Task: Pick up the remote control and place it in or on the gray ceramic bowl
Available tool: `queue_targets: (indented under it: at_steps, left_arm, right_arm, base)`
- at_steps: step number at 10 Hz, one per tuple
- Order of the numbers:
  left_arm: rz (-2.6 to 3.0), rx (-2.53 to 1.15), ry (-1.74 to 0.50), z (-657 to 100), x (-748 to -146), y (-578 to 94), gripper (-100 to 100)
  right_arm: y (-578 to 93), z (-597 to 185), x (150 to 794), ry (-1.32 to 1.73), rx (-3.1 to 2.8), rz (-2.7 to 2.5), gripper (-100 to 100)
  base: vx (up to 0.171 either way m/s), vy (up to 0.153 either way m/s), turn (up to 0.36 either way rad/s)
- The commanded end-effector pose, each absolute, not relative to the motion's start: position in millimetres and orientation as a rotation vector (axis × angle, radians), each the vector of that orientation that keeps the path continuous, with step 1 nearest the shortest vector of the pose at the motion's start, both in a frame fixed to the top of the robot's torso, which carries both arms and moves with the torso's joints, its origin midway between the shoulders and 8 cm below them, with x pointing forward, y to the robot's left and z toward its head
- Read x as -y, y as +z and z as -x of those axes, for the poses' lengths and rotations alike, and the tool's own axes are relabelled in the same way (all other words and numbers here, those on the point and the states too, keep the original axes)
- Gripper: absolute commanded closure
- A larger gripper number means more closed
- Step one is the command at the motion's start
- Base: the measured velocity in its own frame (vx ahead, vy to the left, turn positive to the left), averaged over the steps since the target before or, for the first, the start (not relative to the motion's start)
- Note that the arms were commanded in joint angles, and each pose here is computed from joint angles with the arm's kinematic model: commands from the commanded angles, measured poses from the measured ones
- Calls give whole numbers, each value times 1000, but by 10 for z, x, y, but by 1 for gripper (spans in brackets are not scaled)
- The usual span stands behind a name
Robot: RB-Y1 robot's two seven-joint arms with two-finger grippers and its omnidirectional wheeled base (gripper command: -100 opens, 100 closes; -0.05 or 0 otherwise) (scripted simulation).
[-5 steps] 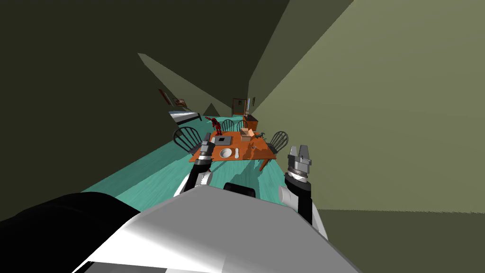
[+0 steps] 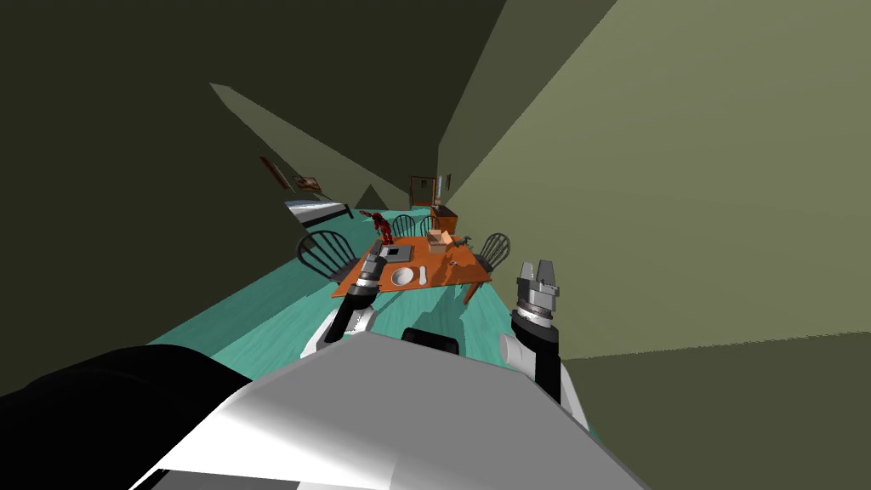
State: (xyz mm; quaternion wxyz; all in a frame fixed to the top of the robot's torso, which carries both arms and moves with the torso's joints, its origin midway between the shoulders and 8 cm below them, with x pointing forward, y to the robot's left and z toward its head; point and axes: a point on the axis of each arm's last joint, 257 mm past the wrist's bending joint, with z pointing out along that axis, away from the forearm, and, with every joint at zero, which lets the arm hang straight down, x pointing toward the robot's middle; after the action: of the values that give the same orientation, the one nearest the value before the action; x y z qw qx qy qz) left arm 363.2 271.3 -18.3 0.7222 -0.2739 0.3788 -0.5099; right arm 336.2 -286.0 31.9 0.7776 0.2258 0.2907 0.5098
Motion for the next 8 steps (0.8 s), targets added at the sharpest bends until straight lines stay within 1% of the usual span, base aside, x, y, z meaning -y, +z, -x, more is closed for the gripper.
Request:
queue_targets:
  at_steps: [1,3,4,5,7,8]
  left_arm:
    - [581,-888,-1104,-3687,-2718,-285,-100]
    - [561,-935,-1090,-3723,-2716,-380,-100]
    - [560,-974,-1078,-3759,-2730,-492,-100]
    - [554,-980,-1078,-3759,-2725,-493,-100]
    - [559,-1073,-1055,-3830,-2762,-777,-100]
    - [549,-1082,-1053,-3830,-2757,-778,-100]
  right_arm:
    - [319,-3362,2860,1103,-629,-488,0]
    - [318,-3361,2861,1103,-629,-488,0]
    - [318,-3361,2860,1103,-629,-488,0]
    - [319,-3362,2860,1103,-629,-488,0]
    - [318,-3362,2860,1103,-629,-488,0]
    - [318,-3362,2860,1103,-629,-488,0]
  base:
    - [2,57,-213]
    - [-1,29,-76]
    - [3,25,-253]
    - [6,25,-93]
    - [18,19,-226]
    - [17,22,-96]
